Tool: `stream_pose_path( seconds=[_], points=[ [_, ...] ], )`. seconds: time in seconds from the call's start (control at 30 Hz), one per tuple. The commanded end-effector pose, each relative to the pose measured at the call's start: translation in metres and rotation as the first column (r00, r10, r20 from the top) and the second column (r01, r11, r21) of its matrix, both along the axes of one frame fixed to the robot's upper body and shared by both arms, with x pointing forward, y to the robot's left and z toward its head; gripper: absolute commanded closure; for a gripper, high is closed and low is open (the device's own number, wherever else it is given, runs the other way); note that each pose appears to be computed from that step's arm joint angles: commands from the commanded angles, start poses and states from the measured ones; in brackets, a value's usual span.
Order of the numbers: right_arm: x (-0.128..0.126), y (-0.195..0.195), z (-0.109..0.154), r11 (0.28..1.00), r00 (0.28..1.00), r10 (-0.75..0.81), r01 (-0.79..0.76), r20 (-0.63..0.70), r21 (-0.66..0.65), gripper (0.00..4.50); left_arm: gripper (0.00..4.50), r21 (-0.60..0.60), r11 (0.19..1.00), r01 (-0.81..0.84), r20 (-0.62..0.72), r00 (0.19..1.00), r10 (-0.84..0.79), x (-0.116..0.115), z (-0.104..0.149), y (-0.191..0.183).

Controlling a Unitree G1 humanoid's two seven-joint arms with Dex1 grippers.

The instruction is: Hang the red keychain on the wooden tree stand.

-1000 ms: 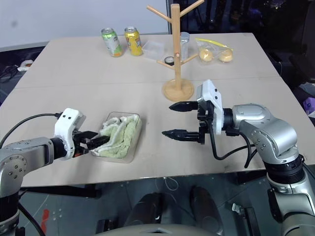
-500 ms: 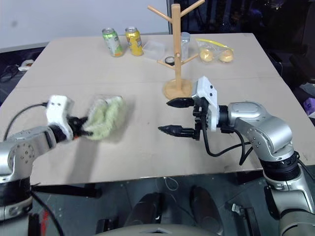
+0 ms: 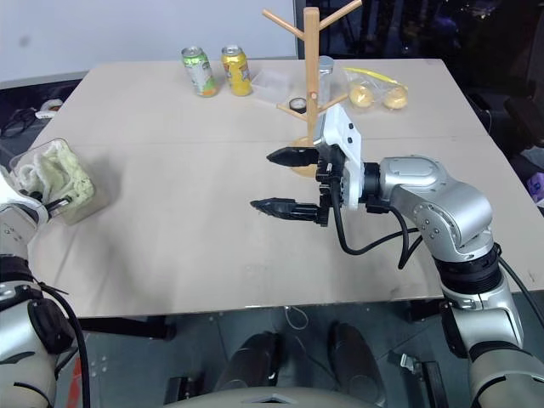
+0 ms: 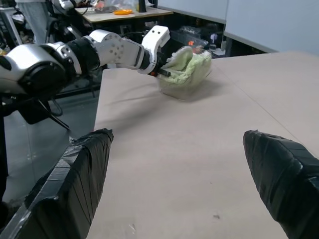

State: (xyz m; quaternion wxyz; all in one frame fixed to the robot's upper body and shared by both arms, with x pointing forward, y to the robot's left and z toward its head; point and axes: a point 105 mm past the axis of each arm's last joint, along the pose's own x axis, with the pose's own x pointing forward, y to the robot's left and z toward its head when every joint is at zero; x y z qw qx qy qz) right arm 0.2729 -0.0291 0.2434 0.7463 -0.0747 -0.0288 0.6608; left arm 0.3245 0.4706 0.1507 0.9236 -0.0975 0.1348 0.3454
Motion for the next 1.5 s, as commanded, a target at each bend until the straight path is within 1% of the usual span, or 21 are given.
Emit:
stream_pose_path(
  seconds=[0.03,0.07,0.1,0.2,0.23,0.27,0.3,0.37,0.4,0.57,0.67,0.77,0.83,0.87,0.9,1.0,1.13,1.2,1.27,1.37,1.5],
  points=[
    [-0.003,-0.001,0.005,1.0,1.0,0.003,-0.004,0.03,0.013,0.0,4.48,0.021,0.999,-0.042,0.042,0.998,0.041,0.003,0.013,0.008],
    [-0.003,-0.002,0.004,1.0,1.0,0.0,-0.001,0.028,0.014,0.0,4.48,0.009,0.999,-0.046,0.046,0.998,0.046,0.004,0.012,0.008],
    [-0.002,-0.002,0.004,1.0,1.0,-0.002,0.001,0.027,0.014,0.0,3.82,0.001,0.999,-0.049,0.048,0.998,0.048,0.005,0.011,0.008],
    [-0.002,-0.001,0.005,1.0,1.0,-0.006,0.005,0.027,0.018,0.0,2.66,-0.009,0.999,-0.035,0.062,0.997,0.035,0.01,0.011,0.006],
    [-0.002,-0.001,0.006,1.0,1.0,-0.007,0.006,0.028,0.019,0.0,2.2,-0.006,0.999,-0.033,0.064,0.997,0.033,0.011,0.012,0.006],
    [-0.003,-0.001,0.008,1.0,1.0,-0.008,0.008,0.029,0.021,0.0,1.54,-0.003,1.0,-0.031,0.07,0.997,0.031,0.012,0.015,0.006],
    [-0.003,-0.001,0.009,1.0,0.999,-0.011,0.01,0.03,0.022,0.0,1.19,0.002,1.0,-0.028,0.076,0.997,0.028,0.012,0.018,0.006],
    [-0.002,-0.001,0.01,1.0,0.999,-0.019,0.018,0.033,0.022,0.0,0.21,0.028,0.999,-0.024,0.084,0.996,0.021,0.012,0.026,0.008],
    [-0.002,-0.002,0.011,0.999,0.999,-0.026,0.025,0.034,0.021,0.0,0.09,0.042,0.999,-0.02,0.09,0.996,0.017,0.012,0.032,0.009],
    [0.002,-0.011,0.016,0.997,0.996,-0.081,0.081,0.04,0.022,0.0,0.09,0.117,0.993,0.026,0.15,0.988,-0.043,0.013,0.075,0.003],
    [0.005,-0.02,0.022,0.99,0.99,-0.141,0.14,0.027,0.034,0.0,0.09,0.19,0.975,0.113,0.161,0.976,-0.144,0.013,0.101,-0.022],
    [0.008,-0.029,0.025,0.977,0.978,-0.206,0.205,0.011,0.049,0.0,0.09,0.293,0.91,0.292,0.116,0.934,-0.338,0.019,0.115,-0.061],
    [0.013,-0.039,0.025,0.96,0.961,-0.275,0.275,0.004,0.053,0.0,0.09,0.385,0.802,0.456,0.095,0.845,-0.526,0.029,0.125,-0.103],
    [0.017,-0.046,0.023,0.946,0.947,-0.321,0.32,-0.001,0.054,0.0,0.09,0.406,0.728,0.553,0.077,0.773,-0.63,0.033,0.126,-0.13],
    [0.022,-0.056,0.02,0.922,0.924,-0.383,0.383,-0.007,0.054,0.0,0.09,0.424,0.625,0.656,0.053,0.671,-0.74,0.036,0.125,-0.162],
    [0.029,-0.081,0.007,0.851,0.853,-0.522,0.522,-0.025,0.048,0.0,0.09,0.421,0.403,0.813,-0.003,0.445,-0.895,0.031,0.113,-0.222],
    [0.025,-0.125,-0.03,0.682,0.682,-0.731,0.73,-0.017,-0.038,0.0,0.09,0.387,0.061,0.92,-0.037,0.081,-0.996,0.008,0.098,-0.297],
    [0.024,-0.153,-0.05,0.563,0.564,-0.826,0.822,-0.01,-0.087,0.0,0.09,0.384,-0.104,0.917,-0.035,-0.098,-0.995,-0.005,0.097,-0.329],
    [0.023,-0.174,-0.063,0.475,0.477,-0.879,0.872,-0.013,-0.117,0.0,0.09,0.385,-0.203,0.9,-0.037,-0.204,-0.978,-0.011,0.096,-0.35],
    [0.023,-0.205,-0.084,0.346,0.353,-0.936,0.921,0.006,-0.177,0.0,0.09,0.383,-0.32,0.867,-0.083,-0.313,-0.946,-0.012,0.087,-0.376],
    [0.022,-0.223,-0.106,0.286,0.29,-0.957,0.935,-0.011,-0.208,0.0,0.09,0.38,-0.478,0.792,-0.142,-0.46,-0.876,-0.021,0.073,-0.403]
  ],
)
